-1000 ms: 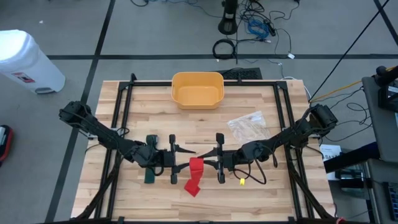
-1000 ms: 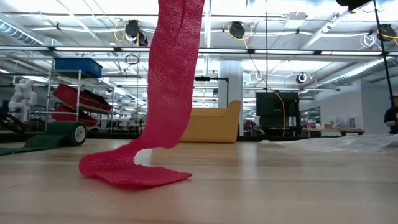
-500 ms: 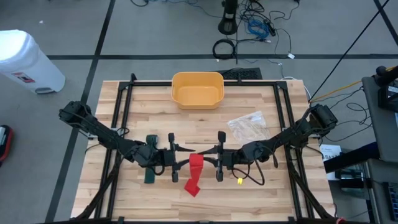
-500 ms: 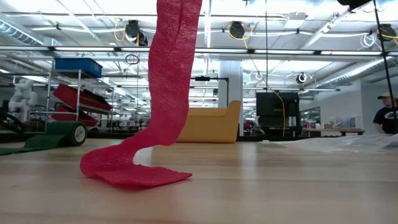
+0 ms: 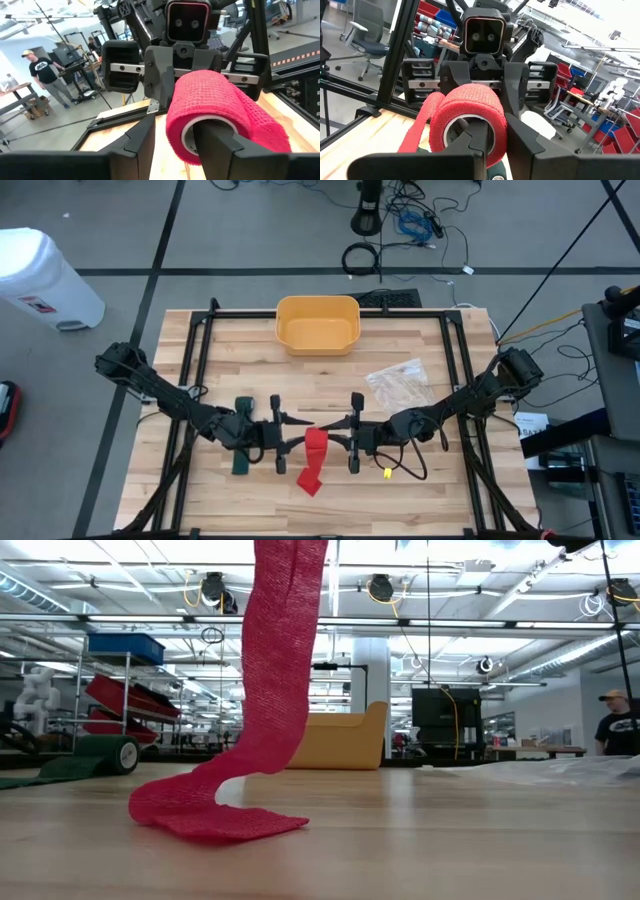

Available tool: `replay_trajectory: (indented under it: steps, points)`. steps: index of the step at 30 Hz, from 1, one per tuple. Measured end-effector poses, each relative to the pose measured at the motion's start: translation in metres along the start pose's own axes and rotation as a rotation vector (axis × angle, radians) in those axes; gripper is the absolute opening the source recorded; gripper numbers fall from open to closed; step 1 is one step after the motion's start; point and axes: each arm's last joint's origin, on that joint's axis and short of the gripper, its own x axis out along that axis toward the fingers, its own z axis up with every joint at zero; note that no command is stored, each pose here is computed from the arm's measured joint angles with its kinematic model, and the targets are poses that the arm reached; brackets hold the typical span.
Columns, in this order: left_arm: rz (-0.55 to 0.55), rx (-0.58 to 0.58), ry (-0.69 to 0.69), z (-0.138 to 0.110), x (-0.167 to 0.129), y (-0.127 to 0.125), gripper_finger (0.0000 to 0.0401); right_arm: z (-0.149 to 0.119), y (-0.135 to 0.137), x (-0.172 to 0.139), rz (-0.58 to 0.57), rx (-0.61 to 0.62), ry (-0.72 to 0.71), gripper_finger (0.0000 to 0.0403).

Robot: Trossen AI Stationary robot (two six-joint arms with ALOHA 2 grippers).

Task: Roll bandage
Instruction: Roll the red bandage

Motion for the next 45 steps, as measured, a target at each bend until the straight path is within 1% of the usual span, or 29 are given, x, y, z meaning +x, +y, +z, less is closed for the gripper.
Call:
replay_trajectory:
  steps: [12, 15, 25, 28, 33, 37, 43, 45]
  points:
    - [-0.003, 0.004, -0.003, 0.0, -0.001, -0.001, 0.0064, 0.0, 0.0, 0.0, 0.001, -0.001, 0.0, 0.0041]
    - [-0.003, 0.004, -0.003, 0.001, -0.001, -0.001, 0.0058, 0.0, 0.0, 0.0, 0.001, -0.001, 0.0, 0.0041]
    - [-0.002, 0.004, -0.003, 0.0, 0.0, -0.001, 0.0057, 0.0, 0.0, 0.0, 0.002, -0.001, 0.001, 0.0044]
    - [-0.003, 0.004, -0.003, 0.0, 0.0, -0.001, 0.0057, 0.001, 0.002, -0.001, 0.001, 0.007, 0.001, 0.006]
    - [-0.002, 0.005, -0.002, 0.0, 0.0, 0.0, 0.0057, 0.002, 0.005, -0.004, -0.08, 0.015, 0.036, 0.0101]
    - [-0.006, 0.005, -0.003, 0.0, 0.0, -0.001, 0.0057, 0.004, 0.008, -0.006, -0.082, 0.006, 0.038, 0.013]
    - [-0.006, 0.004, -0.003, 0.0, 0.0, -0.001, 0.0056, 0.004, 0.012, -0.007, -0.071, 0.001, 0.044, 0.0151]
    - [-0.006, 0.005, -0.003, 0.0, 0.0, -0.001, 0.0056, 0.004, 0.013, -0.009, -0.093, -0.002, 0.059, 0.0154]
